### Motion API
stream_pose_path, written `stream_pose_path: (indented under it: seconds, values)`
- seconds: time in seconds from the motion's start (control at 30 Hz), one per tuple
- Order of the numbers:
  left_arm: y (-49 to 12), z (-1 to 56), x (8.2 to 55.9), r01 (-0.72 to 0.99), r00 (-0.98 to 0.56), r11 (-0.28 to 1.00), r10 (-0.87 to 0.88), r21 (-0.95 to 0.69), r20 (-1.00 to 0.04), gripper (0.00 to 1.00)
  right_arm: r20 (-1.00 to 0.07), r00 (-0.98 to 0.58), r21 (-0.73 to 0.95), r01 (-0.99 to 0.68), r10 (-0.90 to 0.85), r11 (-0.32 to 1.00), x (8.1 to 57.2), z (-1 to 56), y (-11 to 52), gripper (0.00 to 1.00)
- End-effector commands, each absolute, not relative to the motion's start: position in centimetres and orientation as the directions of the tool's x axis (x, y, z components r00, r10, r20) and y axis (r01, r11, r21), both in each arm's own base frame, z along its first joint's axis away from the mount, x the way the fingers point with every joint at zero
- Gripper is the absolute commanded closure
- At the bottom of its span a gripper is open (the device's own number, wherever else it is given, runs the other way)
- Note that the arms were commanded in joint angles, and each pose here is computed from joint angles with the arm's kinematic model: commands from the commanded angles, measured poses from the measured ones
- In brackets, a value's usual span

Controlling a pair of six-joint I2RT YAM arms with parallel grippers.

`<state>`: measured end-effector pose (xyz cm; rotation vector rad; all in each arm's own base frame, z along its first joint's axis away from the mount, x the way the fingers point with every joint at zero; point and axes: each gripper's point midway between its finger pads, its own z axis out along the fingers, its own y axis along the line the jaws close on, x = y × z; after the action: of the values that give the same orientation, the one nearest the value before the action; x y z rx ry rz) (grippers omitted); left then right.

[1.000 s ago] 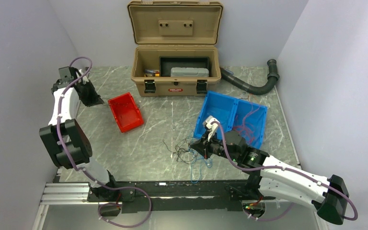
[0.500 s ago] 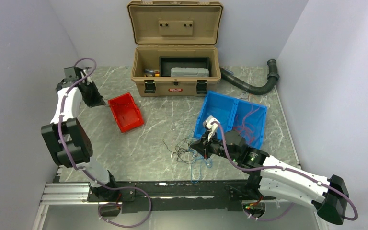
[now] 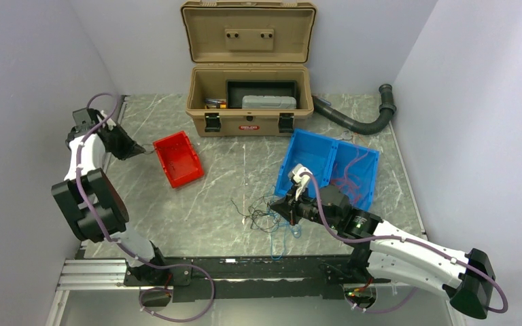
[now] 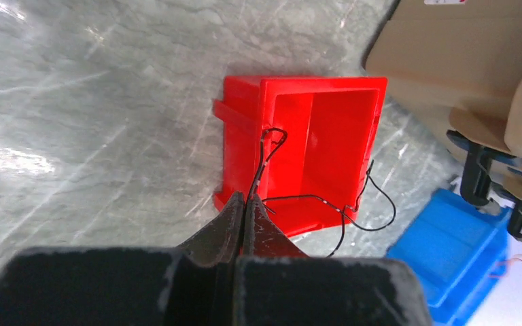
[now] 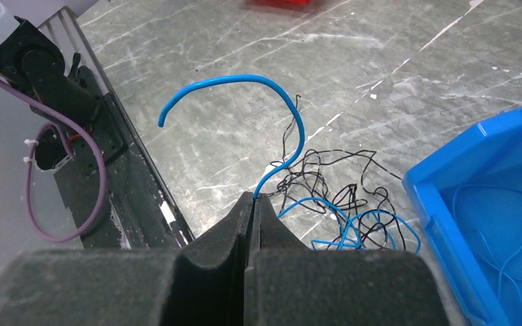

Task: Untangle the cables

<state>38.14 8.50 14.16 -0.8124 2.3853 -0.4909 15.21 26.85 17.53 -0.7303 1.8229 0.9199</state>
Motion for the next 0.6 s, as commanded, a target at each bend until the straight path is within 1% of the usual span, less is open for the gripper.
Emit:
stream_pose_path:
  seconds: [0.0,0.1,0.27,0.37,0.47,0.57]
  values:
    - [6.7,16.0,39.0,-0.338,-0.626,0.651,-0.695,-0.68,-0.353,1.0,-0.94,-0.339,0.267,-0.808,-0.043,0.525,15.5,19.9,27.2,1.0]
    - [7.3,16.1,38.8,-0.347,-0.607,0.634,-0.714,-0.691,-0.349,1.0,-0.94,-0.338,0.267,-0.807,-0.042,0.526,15.6,19.9,27.2,1.0]
    - [8.1,16.3,38.3,-0.325,-0.556,0.525,-0.779,-0.787,-0.29,1.0,-0.94,-0.338,0.266,-0.81,-0.047,0.523,15.6,19.9,27.4,1.0]
    - [8.6,16.3,38.0,-0.327,-0.537,0.493,-0.799,-0.806,-0.271,1.0,-0.939,-0.341,0.265,-0.81,-0.053,0.523,15.6,19.8,27.4,1.0]
    - [9.5,16.6,37.8,-0.345,-0.516,0.509,-0.805,-0.789,-0.294,1.0,-0.939,-0.34,0.264,-0.811,-0.053,0.523,15.6,19.9,27.4,1.0]
    - [10.7,17.0,37.4,-0.387,-0.502,0.586,-0.781,-0.712,-0.371,1.0,-0.94,-0.338,0.263,-0.81,-0.05,0.524,15.6,20.0,27.3,1.0]
